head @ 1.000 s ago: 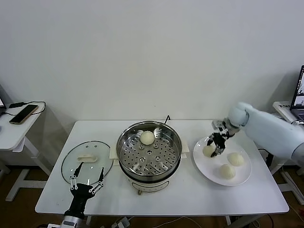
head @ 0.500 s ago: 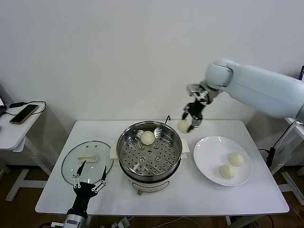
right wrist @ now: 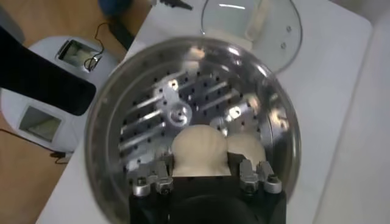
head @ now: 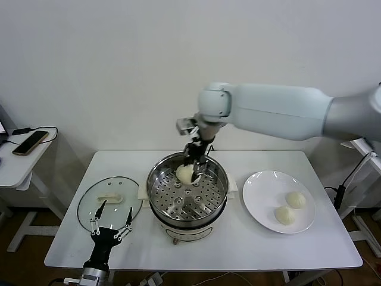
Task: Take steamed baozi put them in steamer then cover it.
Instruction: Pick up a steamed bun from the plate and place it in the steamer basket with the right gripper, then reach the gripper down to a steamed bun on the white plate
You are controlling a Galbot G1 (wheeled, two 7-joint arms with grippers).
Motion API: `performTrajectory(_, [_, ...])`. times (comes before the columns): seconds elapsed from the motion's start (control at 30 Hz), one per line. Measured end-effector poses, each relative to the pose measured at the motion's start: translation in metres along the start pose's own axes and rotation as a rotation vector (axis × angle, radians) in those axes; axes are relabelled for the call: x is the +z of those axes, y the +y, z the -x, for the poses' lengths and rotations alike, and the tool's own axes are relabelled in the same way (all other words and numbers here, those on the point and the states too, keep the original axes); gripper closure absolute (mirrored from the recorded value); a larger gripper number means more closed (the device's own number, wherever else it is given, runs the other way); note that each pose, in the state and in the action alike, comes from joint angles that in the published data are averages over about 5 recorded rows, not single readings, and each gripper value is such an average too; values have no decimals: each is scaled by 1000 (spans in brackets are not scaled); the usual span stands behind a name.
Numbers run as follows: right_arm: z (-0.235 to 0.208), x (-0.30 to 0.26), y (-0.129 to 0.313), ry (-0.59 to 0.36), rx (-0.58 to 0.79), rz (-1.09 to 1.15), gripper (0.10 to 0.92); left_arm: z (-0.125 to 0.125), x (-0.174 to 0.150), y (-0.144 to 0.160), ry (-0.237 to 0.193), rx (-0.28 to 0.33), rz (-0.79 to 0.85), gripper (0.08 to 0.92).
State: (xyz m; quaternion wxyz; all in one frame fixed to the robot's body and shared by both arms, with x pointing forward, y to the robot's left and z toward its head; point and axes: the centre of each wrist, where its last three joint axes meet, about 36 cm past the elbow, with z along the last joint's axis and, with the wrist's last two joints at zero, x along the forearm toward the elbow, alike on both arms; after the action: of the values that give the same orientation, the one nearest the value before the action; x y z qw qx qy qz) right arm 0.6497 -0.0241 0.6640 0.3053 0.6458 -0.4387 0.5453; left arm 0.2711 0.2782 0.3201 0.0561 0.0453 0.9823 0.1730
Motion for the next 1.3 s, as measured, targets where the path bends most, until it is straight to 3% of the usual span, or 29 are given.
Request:
performTrajectory(0.57, [76, -44, -20, 21, -1, -2, 406, 1, 2, 4, 4, -7, 9, 177])
performTrajectory(0.77, [83, -46, -20, 28, -2, -3, 299, 1, 2, 4, 3, -9, 8, 177])
performTrajectory(0.93, [76, -45, -18, 30, 1, -15, 208, 1, 1, 5, 2, -10, 9, 177])
performTrajectory(1.3, [-1, 13, 5, 37, 27, -33, 200, 4, -2, 2, -3, -4, 4, 177])
